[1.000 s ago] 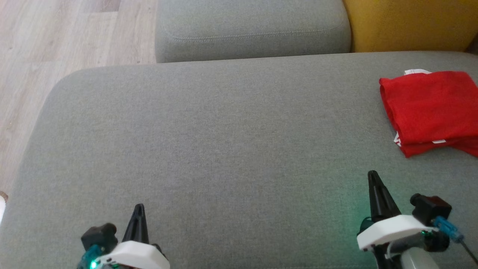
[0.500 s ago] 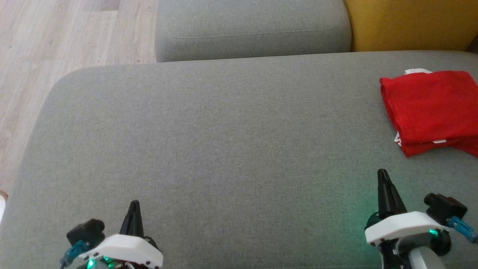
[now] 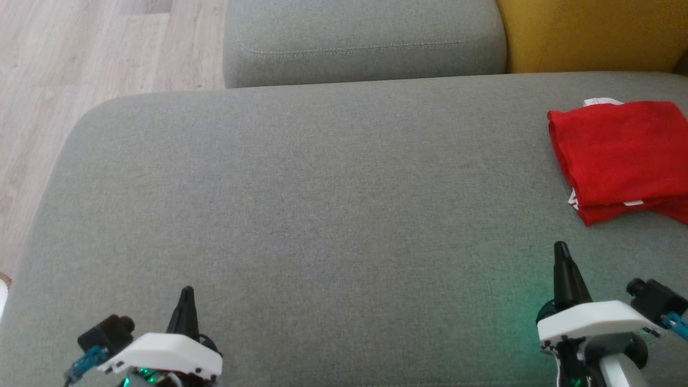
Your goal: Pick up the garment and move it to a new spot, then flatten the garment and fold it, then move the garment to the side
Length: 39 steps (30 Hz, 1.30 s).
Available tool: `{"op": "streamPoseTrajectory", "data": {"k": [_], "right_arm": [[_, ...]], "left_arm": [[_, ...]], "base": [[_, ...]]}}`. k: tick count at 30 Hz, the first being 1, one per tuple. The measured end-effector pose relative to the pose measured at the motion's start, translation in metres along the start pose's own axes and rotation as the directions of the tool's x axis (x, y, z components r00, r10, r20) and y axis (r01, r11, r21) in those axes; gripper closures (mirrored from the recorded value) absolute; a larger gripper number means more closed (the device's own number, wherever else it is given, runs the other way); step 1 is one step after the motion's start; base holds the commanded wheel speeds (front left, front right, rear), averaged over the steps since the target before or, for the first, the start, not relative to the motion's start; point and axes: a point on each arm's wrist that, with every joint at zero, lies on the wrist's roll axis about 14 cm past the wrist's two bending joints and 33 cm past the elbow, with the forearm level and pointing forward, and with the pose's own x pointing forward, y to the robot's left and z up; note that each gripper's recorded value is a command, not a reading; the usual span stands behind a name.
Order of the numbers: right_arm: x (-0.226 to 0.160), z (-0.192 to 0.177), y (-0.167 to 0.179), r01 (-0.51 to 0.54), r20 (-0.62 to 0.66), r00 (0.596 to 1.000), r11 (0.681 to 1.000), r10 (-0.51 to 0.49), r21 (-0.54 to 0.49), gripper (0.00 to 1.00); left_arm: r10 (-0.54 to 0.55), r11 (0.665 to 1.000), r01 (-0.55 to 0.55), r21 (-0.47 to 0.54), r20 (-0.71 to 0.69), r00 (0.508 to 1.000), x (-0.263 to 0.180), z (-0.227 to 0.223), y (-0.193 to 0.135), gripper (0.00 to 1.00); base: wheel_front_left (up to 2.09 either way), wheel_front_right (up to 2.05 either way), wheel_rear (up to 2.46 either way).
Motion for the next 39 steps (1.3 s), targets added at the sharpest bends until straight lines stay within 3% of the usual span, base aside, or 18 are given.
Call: {"op": "streamPoseTrajectory", "data": {"k": [19,39], "right_arm": [[0.003,0.008,-0.004,0.019,0.012,1.0,0.98,-0.022,0.2,1.0],[0.004,0.016,-0.008,0.022,0.02,0.999,0.911,-0.033,0.413,1.0]], "left_arm": [[-0.001,0.979,-0.001,-0.203,-0.009,1.0,0.006,0.009,0.004,1.0],[-0.029,0.909,0.021,-0.415,-0.013,0.999,0.011,0.018,0.002,1.0]], "base": [[0.0,0.0,0.0],[0.0,0.0,0.0]]}}
